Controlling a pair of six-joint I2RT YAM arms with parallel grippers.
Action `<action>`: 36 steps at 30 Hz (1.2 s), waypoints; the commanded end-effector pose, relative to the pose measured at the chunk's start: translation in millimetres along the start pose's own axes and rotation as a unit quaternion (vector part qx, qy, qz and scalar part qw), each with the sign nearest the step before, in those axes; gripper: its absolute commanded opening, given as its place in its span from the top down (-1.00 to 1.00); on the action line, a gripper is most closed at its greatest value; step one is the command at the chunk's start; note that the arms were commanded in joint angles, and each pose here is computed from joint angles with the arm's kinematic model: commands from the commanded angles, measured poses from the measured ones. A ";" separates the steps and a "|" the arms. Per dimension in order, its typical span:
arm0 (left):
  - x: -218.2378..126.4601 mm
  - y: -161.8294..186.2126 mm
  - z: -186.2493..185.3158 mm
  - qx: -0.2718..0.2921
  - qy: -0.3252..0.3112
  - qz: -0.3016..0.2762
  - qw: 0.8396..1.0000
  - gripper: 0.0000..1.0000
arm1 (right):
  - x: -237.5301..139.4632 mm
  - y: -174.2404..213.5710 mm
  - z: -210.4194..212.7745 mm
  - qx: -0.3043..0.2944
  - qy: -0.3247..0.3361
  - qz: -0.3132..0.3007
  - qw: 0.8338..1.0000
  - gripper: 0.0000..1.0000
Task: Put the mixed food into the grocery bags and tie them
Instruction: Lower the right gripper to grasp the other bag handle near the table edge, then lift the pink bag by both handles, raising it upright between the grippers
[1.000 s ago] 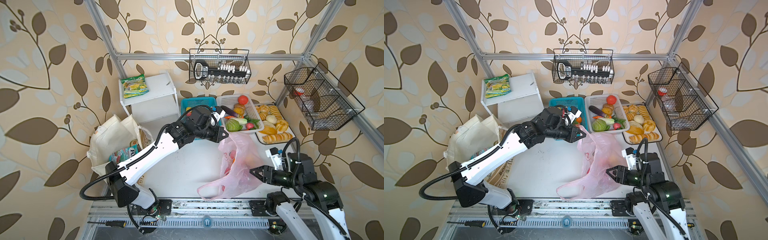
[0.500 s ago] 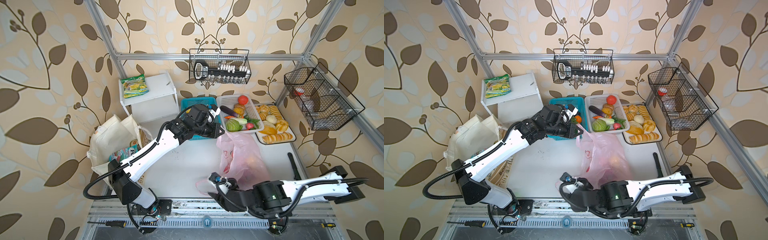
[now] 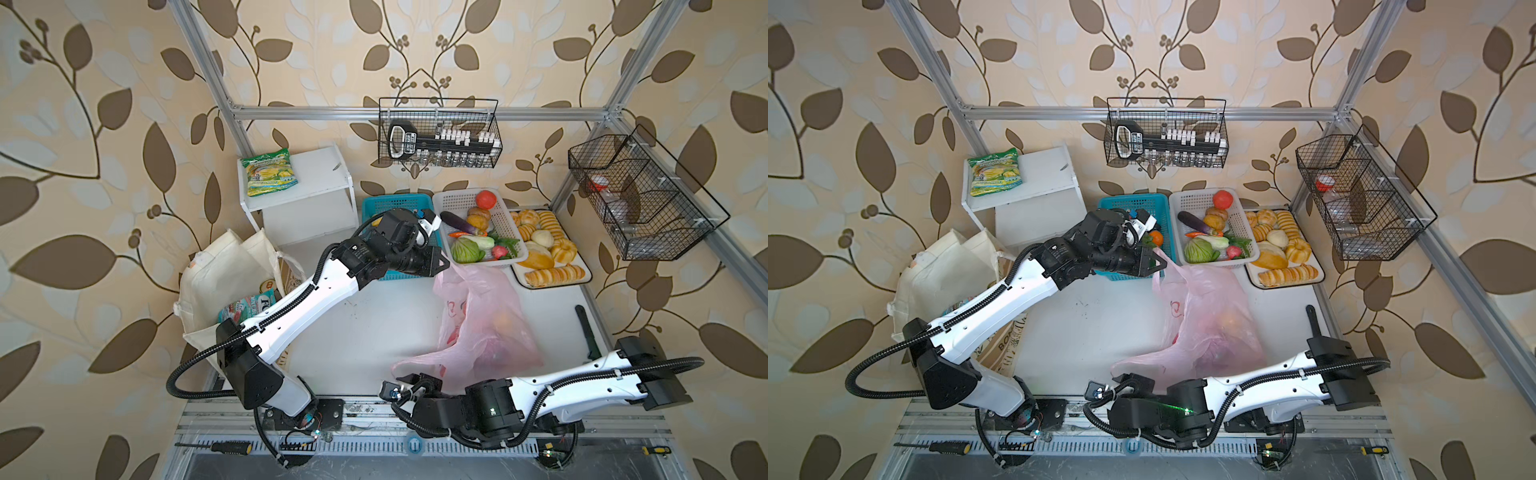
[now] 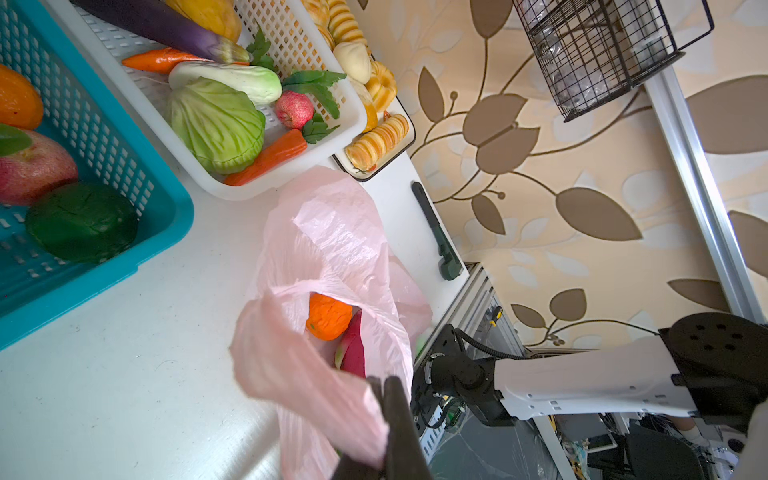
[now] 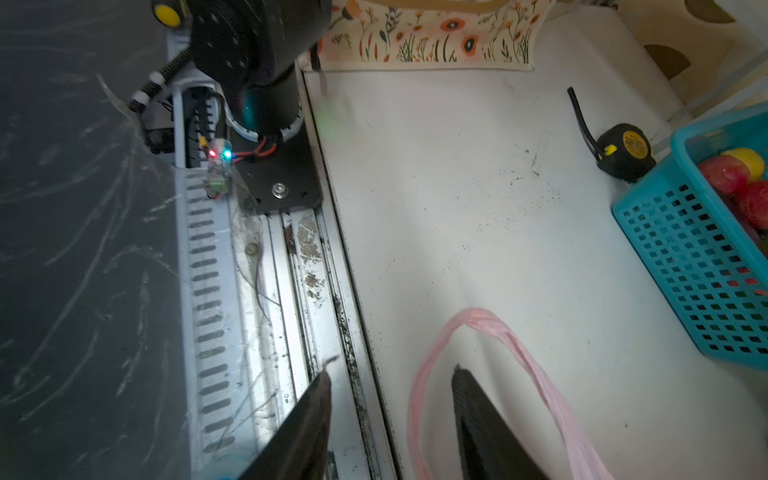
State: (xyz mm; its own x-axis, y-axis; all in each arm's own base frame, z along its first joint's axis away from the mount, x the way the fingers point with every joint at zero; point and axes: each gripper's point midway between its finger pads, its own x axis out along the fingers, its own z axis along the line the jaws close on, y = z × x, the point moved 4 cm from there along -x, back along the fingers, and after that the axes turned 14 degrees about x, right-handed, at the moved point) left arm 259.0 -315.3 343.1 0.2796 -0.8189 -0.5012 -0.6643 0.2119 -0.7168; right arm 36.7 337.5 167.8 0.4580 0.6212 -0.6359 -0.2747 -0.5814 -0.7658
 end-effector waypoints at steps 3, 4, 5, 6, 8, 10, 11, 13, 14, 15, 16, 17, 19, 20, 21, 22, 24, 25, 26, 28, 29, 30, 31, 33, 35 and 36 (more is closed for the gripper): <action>-12.5 -15.6 -9.9 0.013 0.018 -0.027 0.999 1.00 | 14.3 20.2 -12.6 0.020 0.013 0.014 1.000 0.05; -12.7 -16.0 -10.3 0.014 0.019 -0.027 0.999 1.00 | 17.9 24.3 -12.8 0.025 0.003 0.019 1.000 0.06; -12.7 -16.2 -10.2 0.014 0.019 -0.028 0.999 1.00 | 21.9 26.4 -13.4 0.030 -0.002 0.020 0.999 0.05; -12.7 -16.4 -10.4 0.014 0.019 -0.029 0.999 1.00 | 25.2 26.4 -13.9 0.032 -0.002 0.020 0.999 0.06; -12.5 -16.7 -10.1 0.014 0.018 -0.028 0.999 1.00 | 32.6 24.8 -17.0 0.032 0.011 0.020 0.999 0.06; -12.3 -16.6 -9.5 0.014 0.017 -0.029 0.999 1.00 | 40.9 25.3 -17.2 0.027 0.012 0.022 0.999 0.09; -12.3 -16.4 -8.8 0.014 0.015 -0.029 0.999 1.00 | 45.2 25.0 -16.5 0.026 0.014 0.021 0.999 0.15; -12.0 -16.2 -8.0 0.014 0.013 -0.029 0.999 1.00 | 50.3 23.4 -11.5 0.019 0.002 0.015 1.000 0.29; -12.4 -16.4 -8.1 0.015 0.012 -0.029 0.999 1.00 | 51.0 21.7 -9.3 0.016 -0.001 0.007 1.000 0.43; -12.5 -16.7 -8.1 0.015 0.012 -0.029 0.999 1.00 | 50.8 20.4 -8.3 0.013 -0.001 0.003 1.000 0.58; -13.5 -17.2 -8.5 0.017 0.010 -0.029 0.999 1.00 | 47.8 17.4 -8.7 0.012 0.003 -0.003 1.000 0.71; -14.9 -17.7 -8.3 0.019 0.008 -0.029 0.999 1.00 | 42.5 13.1 -10.1 0.012 0.007 -0.011 1.000 0.85; -21.2 -21.4 -9.0 0.027 -0.002 -0.034 0.999 1.00 | 25.6 -0.9 -17.1 0.024 0.016 -0.037 0.999 1.00; -25.6 -23.6 -7.9 0.030 -0.010 -0.038 0.999 1.00 | 12.5 -11.2 -22.3 0.035 0.017 -0.058 0.998 1.00; -30.3 -26.0 -7.2 0.033 -0.015 -0.042 0.998 1.00 | -1.2 -21.0 -28.4 0.046 0.021 -0.078 0.996 1.00; -36.7 -29.9 -7.0 0.035 -0.020 -0.050 0.998 1.00 | -19.6 -33.7 -37.4 0.064 0.029 -0.109 0.992 1.00; -47.6 -35.8 -5.3 0.034 -0.033 -0.062 0.997 1.00 | -55.0 -55.0 -59.2 0.100 0.044 -0.162 0.981 1.00; -51.0 -38.8 -2.6 0.032 -0.041 -0.068 0.996 1.00 | -76.3 -65.7 -72.1 0.120 0.052 -0.193 0.972 1.00; -68.8 -43.9 -9.8 0.039 -0.041 -0.089 0.994 1.00 | -93.4 -73.4 -83.3 0.136 0.059 -0.216 0.965 1.00; -85.2 -50.4 -13.6 0.045 -0.048 -0.111 0.992 1.00 | -128.8 -87.7 -107.7 0.168 0.070 -0.262 0.948 1.00; -92.9 -53.9 -15.5 0.050 -0.053 -0.122 0.990 1.00 | -142.7 -93.6 -117.6 0.180 0.074 -0.277 0.941 1.00; -101.1 -56.5 -17.8 0.057 -0.058 -0.133 0.988 1.00 | -158.6 -100.3 -130.1 0.193 0.084 -0.291 0.933 1.00; -109.9 -59.4 -20.7 0.066 -0.063 -0.144 0.985 1.00 | -174.2 -106.8 -143.5 0.208 0.097 -0.303 0.925 1.00; -124.6 -64.1 -24.4 0.080 -0.078 -0.159 0.981 1.00 | -199.7 -114.6 -171.7 0.246 0.129 -0.319 0.906 1.00; -139.7 -68.4 -25.1 0.090 -0.104 -0.170 0.976 1.00 | -218.8 -118.4 -199.5 0.278 0.156 -0.331 0.888 1.00; -147.8 -69.7 -24.3 0.094 -0.122 -0.174 0.973 1.00 | -226.9 -118.9 -213.8 0.299 0.166 -0.335 0.878 1.00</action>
State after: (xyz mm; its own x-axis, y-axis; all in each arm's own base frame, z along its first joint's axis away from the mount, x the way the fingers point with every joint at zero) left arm 255.7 -247.9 445.8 0.5380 -0.7634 -0.3574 -0.4784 0.0725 -0.8751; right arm 130.6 182.4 416.1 0.8238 0.5668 -0.0083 -0.2005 0.2777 -0.9395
